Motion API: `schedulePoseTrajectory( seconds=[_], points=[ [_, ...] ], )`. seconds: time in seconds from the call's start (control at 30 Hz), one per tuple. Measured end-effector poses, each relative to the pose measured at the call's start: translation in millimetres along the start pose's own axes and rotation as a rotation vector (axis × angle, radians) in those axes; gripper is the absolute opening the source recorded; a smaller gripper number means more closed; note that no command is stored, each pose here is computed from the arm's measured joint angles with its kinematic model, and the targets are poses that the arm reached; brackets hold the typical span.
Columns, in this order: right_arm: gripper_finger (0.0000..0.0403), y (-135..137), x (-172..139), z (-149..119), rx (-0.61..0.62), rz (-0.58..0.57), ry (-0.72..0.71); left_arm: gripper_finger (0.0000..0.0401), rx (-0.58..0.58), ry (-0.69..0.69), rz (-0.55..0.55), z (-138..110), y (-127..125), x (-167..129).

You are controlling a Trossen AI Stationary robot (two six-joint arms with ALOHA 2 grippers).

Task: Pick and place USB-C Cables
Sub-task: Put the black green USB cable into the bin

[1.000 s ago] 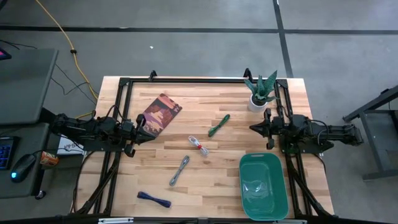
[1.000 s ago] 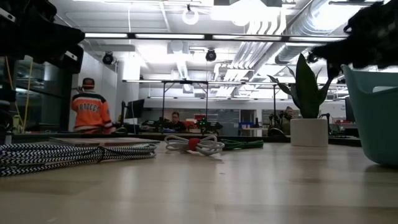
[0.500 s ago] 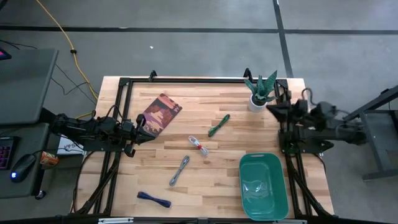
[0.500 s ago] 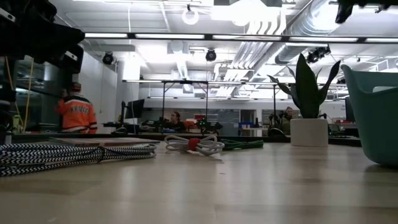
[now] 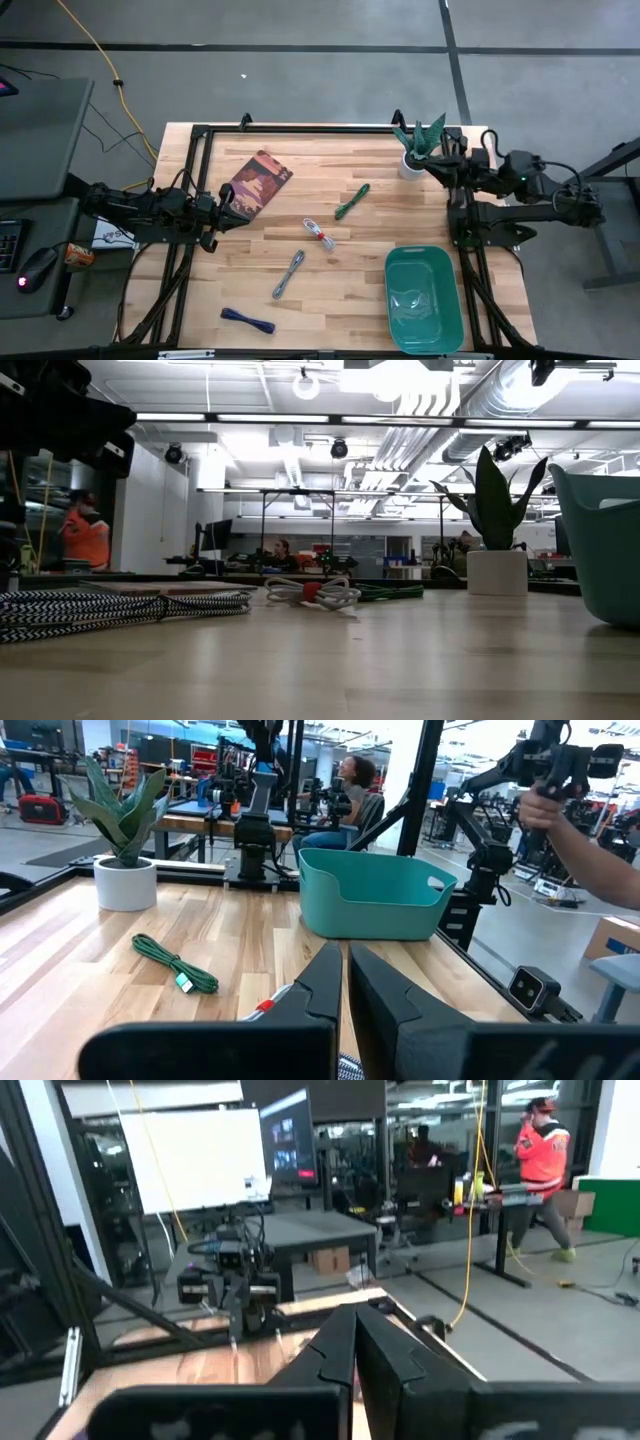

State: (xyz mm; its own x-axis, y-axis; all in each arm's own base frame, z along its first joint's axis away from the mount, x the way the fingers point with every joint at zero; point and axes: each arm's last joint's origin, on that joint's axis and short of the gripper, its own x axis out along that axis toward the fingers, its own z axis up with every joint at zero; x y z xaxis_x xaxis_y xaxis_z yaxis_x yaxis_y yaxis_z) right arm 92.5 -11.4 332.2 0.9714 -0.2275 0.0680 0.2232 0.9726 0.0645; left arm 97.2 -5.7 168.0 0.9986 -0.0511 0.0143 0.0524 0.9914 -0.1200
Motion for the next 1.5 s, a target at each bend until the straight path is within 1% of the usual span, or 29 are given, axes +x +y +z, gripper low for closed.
schedulePoseTrajectory(
  seconds=[0.1, 0.23, 0.37, 0.43, 0.5, 0.6, 0.7, 0.9, 1.3, 1.4, 1.5],
  points=[
    [0.0, 1.7, 12.5, -5.4, 0.029, 0.0, 0.009, 0.0003, 0.0, 0.0, 0.0, 0.0, 0.0, 0.0],
    [0.0, 7.0, 44.1, -15.7, 0.038, 0.033, -0.014, 0.0003, 0.0, 0.0, 0.0, 0.0, 0.0, 0.0],
    [0.0, 14.1, 79.9, -27.5, 0.014, 0.102, 0.014, 0.0003, 0.0, 0.0, 0.0, 0.0, 0.0, 0.0],
    [0.0, 17.2, 95.2, -27.6, 0.011, 0.13, -0.017, 0.0003, 0.0, 0.0, 0.0, 0.0, 0.0, 0.0],
    [0.0, 19.3, 107.6, -28.6, -0.004, 0.135, -0.03, 0.0003, 0.0, 0.0, 0.0, 0.0, 0.0, 0.0],
    [0.0, 21.1, 120.3, -30.3, -0.03, 0.134, -0.007, 0.0003, 0.0, 0.0, 0.0, 0.0, 0.0, 0.0],
    [0.0, 21.7, 122.0, -24.0, -0.042, 0.134, -0.034, 0.0003, 0.0, 0.0, 0.0, 0.0, 0.0, 0.0],
    [0.0, 20.5, 111.2, -15.1, -0.046, 0.135, -0.064, 0.0003, 0.0, 0.0, 0.0, 0.0, 0.0, 0.0],
    [0.0, 19.8, 109.3, -22.5, -0.008, 0.132, 0.027, 0.0003, 0.0, -0.015, -0.001, 1.5, -0.1, 0.0],
    [0.0, 19.8, 109.3, -23.1, -0.008, 0.132, 0.033, 0.0003, 0.0, -0.043, 0.013, 4.0, 0.1, -0.1],
    [0.0, 19.8, 109.3, -23.1, -0.008, 0.131, 0.033, 0.0003, 0.0, -0.154, 0.073, 14.1, 1.0, -0.9]
  ],
)
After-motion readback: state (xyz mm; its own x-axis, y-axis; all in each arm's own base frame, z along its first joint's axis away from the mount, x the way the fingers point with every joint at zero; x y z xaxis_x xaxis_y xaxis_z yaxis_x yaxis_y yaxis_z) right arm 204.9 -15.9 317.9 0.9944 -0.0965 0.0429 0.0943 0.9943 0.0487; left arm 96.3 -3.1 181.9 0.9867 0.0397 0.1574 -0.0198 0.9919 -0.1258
